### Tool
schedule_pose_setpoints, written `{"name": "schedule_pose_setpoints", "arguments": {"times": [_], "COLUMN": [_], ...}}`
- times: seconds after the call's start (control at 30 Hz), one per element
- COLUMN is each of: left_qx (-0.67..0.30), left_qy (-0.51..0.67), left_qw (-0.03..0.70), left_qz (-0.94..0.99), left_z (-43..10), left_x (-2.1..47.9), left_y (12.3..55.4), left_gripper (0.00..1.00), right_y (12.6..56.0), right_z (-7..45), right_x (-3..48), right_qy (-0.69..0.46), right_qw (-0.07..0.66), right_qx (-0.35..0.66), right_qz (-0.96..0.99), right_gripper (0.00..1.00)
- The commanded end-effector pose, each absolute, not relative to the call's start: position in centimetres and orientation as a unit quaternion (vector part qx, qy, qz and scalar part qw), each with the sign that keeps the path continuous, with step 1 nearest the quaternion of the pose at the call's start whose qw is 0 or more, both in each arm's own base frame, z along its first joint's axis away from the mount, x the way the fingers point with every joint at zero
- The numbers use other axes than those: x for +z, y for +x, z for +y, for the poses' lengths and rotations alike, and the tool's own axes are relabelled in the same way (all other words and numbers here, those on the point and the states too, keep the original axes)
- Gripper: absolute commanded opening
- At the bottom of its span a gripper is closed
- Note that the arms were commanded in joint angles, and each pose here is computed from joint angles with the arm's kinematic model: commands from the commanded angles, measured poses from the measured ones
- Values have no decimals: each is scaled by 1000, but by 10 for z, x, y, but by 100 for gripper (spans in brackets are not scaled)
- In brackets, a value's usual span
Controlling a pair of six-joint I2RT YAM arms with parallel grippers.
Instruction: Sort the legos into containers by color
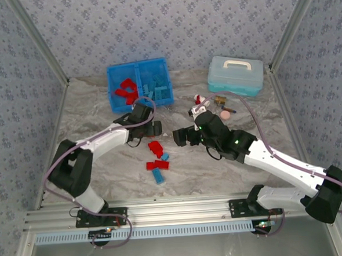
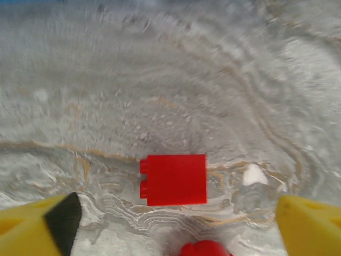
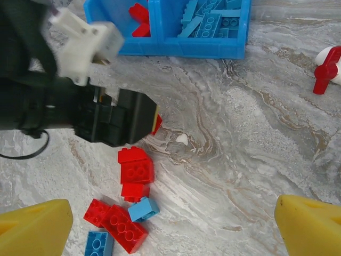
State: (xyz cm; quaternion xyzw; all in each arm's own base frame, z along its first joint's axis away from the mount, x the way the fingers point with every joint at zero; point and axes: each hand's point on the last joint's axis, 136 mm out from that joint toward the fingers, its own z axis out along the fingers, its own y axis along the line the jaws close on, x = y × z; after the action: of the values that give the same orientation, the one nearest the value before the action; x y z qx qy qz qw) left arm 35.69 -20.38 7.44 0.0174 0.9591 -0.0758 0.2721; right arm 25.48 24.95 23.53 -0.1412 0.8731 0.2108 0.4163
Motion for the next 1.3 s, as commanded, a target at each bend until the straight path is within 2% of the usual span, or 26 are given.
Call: {"name": "schedule_pose_setpoints", "arguments": {"times": [0.0,0.13,0.2,0.43,0.6,0.73,0.93,1.1,1.27], "left_qx": [-69,-74,-69,-65,-74,-83,-53,-32,-8], "left_qy": [25,26,24,19,18,17,10,-14,-41], "left_qw": [271,261,256,245,262,296,396,453,459], "left_qz": [960,962,964,967,962,952,917,891,888], "left_z": [-212,-221,-222,-220,-214,-209,-181,-150,-123], "left_x": [67,47,40,31,52,92,180,221,218], "left_y": [373,381,384,379,370,366,377,420,485], "left_gripper": [99,98,93,56,34,30,30,30,29], "right_y": [252,249,248,249,251,252,254,254,254], "right_z": [238,231,229,229,232,234,236,240,243], "right_x": [238,238,238,239,238,239,242,244,247], "right_qy": [-126,-119,-119,-118,-117,-118,-118,-123,-125], "right_qw": [423,425,424,427,425,424,427,425,422], "right_qx": [210,209,206,205,210,212,213,217,222], "right_qz": [872,873,874,873,873,873,871,870,870], "right_gripper": [100,100,100,100,100,100,100,100,100]}}
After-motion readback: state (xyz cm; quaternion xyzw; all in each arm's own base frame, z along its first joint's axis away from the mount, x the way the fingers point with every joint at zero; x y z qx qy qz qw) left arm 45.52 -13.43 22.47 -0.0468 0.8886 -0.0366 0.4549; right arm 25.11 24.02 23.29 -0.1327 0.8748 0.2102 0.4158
